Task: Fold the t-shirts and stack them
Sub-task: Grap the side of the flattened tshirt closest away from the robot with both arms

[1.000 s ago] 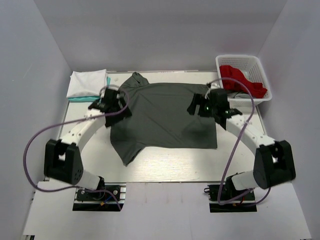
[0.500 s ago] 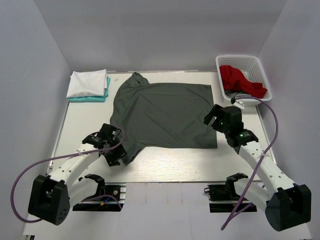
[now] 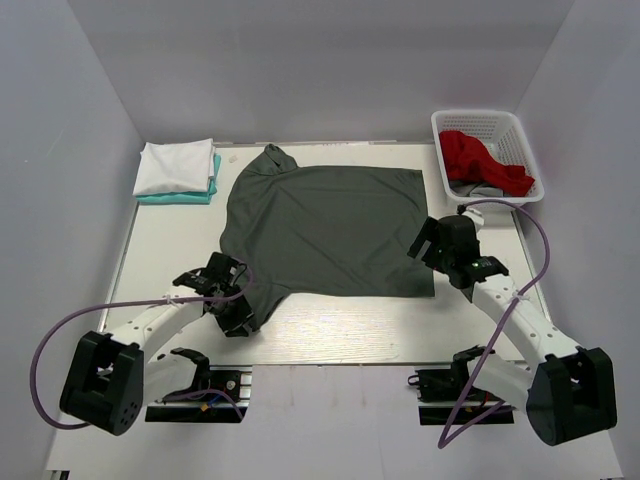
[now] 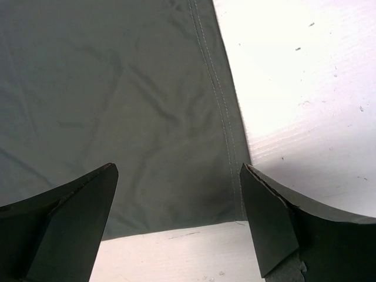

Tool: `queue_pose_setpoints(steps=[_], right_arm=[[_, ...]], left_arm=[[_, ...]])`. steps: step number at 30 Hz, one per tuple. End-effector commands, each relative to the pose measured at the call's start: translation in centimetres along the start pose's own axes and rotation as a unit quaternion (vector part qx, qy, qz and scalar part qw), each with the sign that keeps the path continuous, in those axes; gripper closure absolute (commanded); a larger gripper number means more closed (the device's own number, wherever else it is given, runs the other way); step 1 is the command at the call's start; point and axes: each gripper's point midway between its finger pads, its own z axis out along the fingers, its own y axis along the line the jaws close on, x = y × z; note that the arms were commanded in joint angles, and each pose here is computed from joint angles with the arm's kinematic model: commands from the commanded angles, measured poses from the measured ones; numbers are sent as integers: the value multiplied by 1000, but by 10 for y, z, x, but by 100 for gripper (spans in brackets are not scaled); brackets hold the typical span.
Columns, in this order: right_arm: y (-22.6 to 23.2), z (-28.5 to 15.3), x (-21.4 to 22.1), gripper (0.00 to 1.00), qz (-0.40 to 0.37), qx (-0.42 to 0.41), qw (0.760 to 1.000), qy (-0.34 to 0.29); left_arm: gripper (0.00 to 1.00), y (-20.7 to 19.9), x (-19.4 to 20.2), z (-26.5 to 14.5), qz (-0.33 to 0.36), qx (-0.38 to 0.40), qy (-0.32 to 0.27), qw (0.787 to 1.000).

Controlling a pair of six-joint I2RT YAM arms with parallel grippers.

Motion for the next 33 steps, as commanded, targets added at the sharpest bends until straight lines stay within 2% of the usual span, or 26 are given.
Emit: queue_pose_setpoints(steps=[1, 2, 4, 5, 6, 8, 11, 12, 13, 16, 25, 26, 28, 29, 32, 33], right_arm=[[-5, 4, 4, 10, 2, 11, 1000, 8], [-7, 4, 6, 10, 1, 14, 1000, 12], [-12, 5, 12, 10, -1, 25, 999, 23], [-16, 4, 17, 10, -1, 32, 999, 32], [-22, 3, 21, 10, -2, 43, 998, 40], [-28, 2, 27, 10, 0, 54, 997, 52], [-40, -3, 40, 10, 4, 77, 994, 77], [-46, -6, 48, 12, 0, 85, 992, 90], [-46, -6, 51, 16, 2, 83, 992, 95], [-40, -8, 69, 16, 10, 59, 989, 132], [-59, 7, 91, 18, 11, 95, 984, 153], [-60, 8, 93, 22, 9, 95, 983, 154], [-57, 14, 92, 24, 12, 91, 984, 155], [-56, 15, 92, 33, 13, 89, 984, 153], [-55, 19, 99, 46, 12, 87, 983, 164], [-58, 20, 99, 60, 9, 93, 982, 164]], left_arm=[[53, -4, -9, 13, 5, 5, -18, 1000], [53, -4, -10, 15, 11, 5, -18, 1000], [65, -7, -8, 20, 10, 8, -5, 1000], [91, -5, -7, 21, 14, 5, -2, 1000], [100, -8, -9, 19, 15, 8, -5, 1000], [100, -6, -7, 18, 13, -1, 2, 1000], [100, -13, -16, 7, 22, 12, -25, 999], [100, -15, -17, 1, 23, 16, -28, 999], [100, -17, -21, -3, 30, 18, -39, 999], [100, -28, -25, -15, 46, 47, -55, 996], [100, -31, -26, -22, 57, 53, -56, 995], [100, -32, -24, -22, 57, 56, -52, 995], [100, -33, -25, -20, 62, 56, -52, 995], [100, -36, -27, -23, 63, 59, -55, 995], [100, -35, -29, -25, 62, 55, -58, 995], [100, -36, -29, -27, 62, 54, -57, 995]])
